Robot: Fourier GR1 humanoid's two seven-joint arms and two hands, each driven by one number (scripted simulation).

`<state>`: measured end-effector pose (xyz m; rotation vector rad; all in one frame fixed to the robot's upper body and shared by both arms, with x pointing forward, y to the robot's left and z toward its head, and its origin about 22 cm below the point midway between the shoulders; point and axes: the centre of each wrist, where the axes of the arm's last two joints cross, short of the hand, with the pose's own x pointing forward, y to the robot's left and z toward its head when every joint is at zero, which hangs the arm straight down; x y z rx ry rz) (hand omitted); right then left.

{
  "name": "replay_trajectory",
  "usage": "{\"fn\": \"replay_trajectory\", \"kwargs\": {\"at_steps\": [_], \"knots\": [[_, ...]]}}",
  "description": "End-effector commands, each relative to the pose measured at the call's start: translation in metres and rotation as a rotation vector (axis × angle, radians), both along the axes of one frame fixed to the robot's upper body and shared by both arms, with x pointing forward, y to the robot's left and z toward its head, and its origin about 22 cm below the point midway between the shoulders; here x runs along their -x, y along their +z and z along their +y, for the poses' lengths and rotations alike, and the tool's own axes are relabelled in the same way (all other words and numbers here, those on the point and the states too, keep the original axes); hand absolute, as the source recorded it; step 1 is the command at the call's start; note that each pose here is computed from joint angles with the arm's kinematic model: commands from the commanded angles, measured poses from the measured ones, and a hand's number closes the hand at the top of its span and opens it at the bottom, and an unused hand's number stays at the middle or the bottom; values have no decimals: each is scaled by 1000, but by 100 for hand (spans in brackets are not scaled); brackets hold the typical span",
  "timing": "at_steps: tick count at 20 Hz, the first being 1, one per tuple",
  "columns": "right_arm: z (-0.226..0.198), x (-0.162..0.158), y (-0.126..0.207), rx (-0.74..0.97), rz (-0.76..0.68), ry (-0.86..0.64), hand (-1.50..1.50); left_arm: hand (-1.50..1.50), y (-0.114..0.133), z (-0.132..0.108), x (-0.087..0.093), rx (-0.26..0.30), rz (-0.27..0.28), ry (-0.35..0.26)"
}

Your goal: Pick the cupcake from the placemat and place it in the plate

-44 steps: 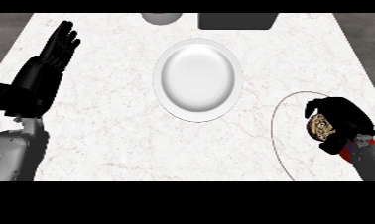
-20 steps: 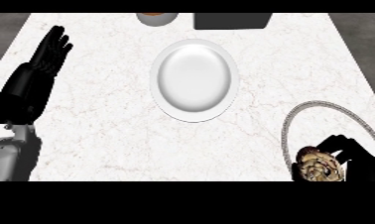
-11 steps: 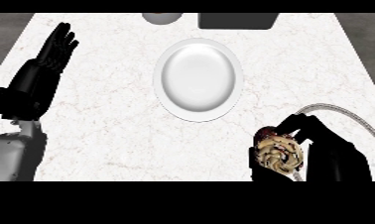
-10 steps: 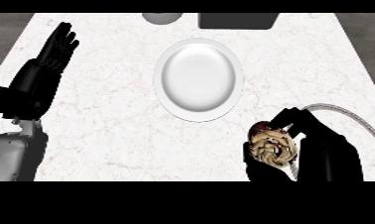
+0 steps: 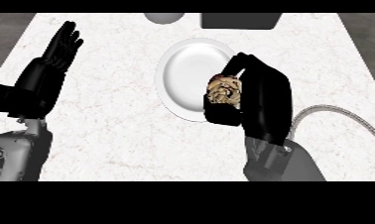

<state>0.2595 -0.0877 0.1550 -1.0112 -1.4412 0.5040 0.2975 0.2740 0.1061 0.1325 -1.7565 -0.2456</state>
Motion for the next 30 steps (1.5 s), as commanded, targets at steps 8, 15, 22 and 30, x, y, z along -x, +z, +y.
{"fn": "replay_trajectory", "kwargs": {"at_steps": [8,15,22,30], "knots": [[43,-99,-43,11,84,-77,150,0,-15,4,-4,12,-2,-14],[41,-143,-51,27,193,-29,150,0,10,5,-15,15,-1,-31],[26,-144,-99,-159,174,-106,-150,0,-5,-9,-15,-15,-9,-49],[22,-148,-94,-340,-83,-108,-150,0,1,1,-20,-9,-17,-45]]}}
